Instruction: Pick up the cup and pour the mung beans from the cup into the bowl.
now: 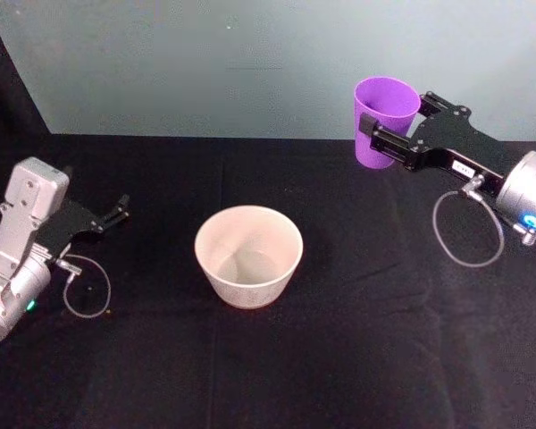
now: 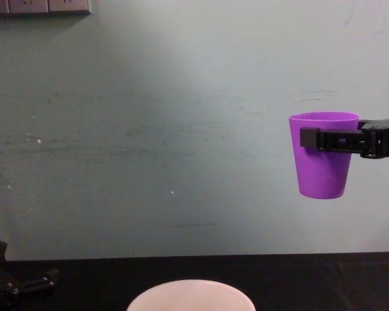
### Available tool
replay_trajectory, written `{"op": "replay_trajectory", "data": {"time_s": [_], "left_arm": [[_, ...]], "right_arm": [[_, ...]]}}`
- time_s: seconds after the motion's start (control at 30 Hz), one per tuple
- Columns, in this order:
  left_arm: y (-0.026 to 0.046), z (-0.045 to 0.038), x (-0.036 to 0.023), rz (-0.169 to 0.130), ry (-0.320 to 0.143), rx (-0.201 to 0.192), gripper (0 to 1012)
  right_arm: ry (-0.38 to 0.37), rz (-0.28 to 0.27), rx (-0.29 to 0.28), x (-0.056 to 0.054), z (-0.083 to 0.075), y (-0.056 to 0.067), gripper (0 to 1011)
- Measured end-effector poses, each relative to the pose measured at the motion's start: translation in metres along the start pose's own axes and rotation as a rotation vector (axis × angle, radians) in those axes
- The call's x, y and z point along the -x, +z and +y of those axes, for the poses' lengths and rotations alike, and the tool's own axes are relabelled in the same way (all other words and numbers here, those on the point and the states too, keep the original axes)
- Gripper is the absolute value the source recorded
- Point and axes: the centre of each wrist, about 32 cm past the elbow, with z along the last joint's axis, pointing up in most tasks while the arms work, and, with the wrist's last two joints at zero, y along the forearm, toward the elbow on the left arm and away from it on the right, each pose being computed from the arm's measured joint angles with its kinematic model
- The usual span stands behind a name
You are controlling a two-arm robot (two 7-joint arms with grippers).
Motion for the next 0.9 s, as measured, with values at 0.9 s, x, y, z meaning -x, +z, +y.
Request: {"op": "replay_trajectory", "data": {"time_s": [0.9], "left_arm": [[0.0000,0.0000,0.0000,0.000,0.000,0.000,1000]], "right_arm": [[0.000,0.000,0.000,0.0000,0.0000,0.0000,736]]}}
